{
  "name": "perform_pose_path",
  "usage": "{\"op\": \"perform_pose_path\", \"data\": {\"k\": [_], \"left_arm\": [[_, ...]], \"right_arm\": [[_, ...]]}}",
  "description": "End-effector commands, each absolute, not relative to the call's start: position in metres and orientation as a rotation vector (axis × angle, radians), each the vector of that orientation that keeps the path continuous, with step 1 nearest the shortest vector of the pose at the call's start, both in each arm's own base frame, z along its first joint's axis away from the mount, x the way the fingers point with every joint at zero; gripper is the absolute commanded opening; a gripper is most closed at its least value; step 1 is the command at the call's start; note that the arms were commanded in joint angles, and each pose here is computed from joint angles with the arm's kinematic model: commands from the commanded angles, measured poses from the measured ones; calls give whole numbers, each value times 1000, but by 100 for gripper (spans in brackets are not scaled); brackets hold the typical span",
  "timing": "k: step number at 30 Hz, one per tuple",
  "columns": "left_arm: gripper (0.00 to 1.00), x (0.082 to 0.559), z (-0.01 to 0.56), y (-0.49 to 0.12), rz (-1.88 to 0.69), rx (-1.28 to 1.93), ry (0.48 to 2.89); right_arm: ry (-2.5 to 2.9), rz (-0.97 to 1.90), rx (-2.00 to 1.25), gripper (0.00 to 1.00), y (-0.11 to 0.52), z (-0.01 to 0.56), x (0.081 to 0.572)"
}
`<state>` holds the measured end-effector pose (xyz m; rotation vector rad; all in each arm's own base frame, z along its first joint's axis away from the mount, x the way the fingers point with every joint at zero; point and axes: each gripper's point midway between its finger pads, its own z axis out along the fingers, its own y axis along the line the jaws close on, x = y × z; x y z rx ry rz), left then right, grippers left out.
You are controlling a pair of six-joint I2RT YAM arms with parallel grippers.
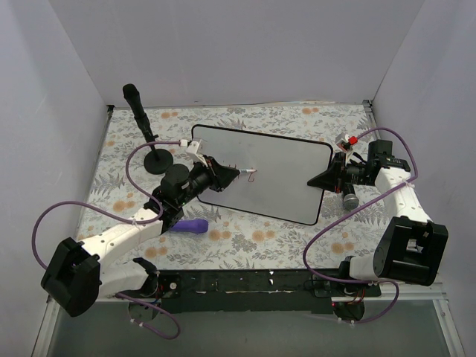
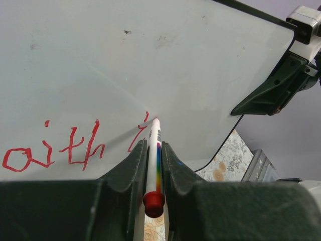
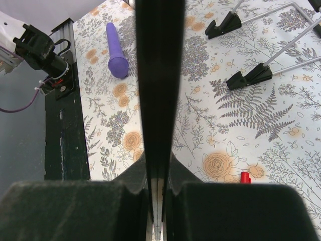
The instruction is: Write a sentence on the whiteboard
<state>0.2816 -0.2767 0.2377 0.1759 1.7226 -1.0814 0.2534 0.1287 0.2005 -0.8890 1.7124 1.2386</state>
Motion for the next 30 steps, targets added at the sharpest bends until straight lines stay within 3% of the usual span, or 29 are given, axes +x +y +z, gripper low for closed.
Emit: {"op": "perform_pose_path", "data": {"k": [1, 18, 30], "left_arm": [[0, 287, 255, -280, -1085, 185, 1675], [0, 268, 198, -264, -1051, 153, 1808], [0, 265, 236, -272, -1140, 169, 1703]], "right_arm": [[1680, 1177, -943, 1, 128, 203, 256], [1681, 1177, -941, 1, 128, 203, 255], [1685, 1176, -941, 1, 128, 202, 255]]}}
